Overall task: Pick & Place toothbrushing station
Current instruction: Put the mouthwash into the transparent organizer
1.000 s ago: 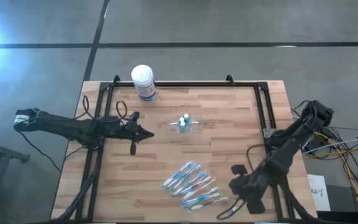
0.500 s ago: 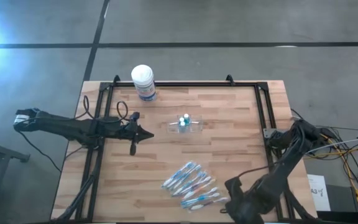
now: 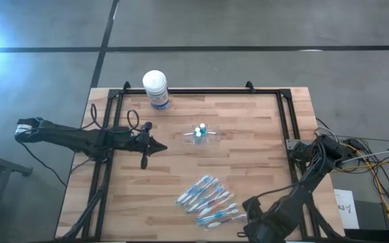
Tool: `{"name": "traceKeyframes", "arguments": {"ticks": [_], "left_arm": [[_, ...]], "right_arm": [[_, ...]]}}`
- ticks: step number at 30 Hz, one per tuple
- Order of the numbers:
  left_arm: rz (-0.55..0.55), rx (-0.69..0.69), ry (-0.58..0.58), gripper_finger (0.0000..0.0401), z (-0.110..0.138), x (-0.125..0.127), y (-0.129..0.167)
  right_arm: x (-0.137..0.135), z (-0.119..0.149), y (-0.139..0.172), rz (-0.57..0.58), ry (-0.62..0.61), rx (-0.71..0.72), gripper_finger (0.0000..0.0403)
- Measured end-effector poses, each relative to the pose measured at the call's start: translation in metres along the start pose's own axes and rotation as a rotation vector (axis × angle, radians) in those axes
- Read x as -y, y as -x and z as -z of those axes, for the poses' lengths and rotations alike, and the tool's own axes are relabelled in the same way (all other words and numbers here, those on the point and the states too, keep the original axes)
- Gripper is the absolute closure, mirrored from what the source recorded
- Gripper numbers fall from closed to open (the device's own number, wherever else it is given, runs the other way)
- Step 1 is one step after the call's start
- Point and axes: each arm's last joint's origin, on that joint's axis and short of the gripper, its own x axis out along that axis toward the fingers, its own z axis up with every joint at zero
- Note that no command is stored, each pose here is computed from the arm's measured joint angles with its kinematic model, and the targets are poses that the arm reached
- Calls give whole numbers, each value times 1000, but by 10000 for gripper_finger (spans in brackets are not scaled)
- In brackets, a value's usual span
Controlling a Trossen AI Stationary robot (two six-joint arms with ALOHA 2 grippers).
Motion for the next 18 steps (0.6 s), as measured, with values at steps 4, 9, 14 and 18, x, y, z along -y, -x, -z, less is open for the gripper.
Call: {"name": "traceKeyframes", "arguments": {"ticks": [4, 9, 14, 18], "left_arm": [[0, 0, -1, 387, 0, 0, 0], [2, -1, -1, 387, 0, 0, 0], [5, -1, -1, 387, 0, 0, 0], [5, -1, -2, 387, 0, 0, 0]], "right_arm": [[0, -1, -4, -5, 22, 19, 184], [2, 1, -11, -5, 25, 23, 184], [4, 5, -21, -15, 21, 5, 191], [4, 5, -22, -17, 19, 8, 211]]}}
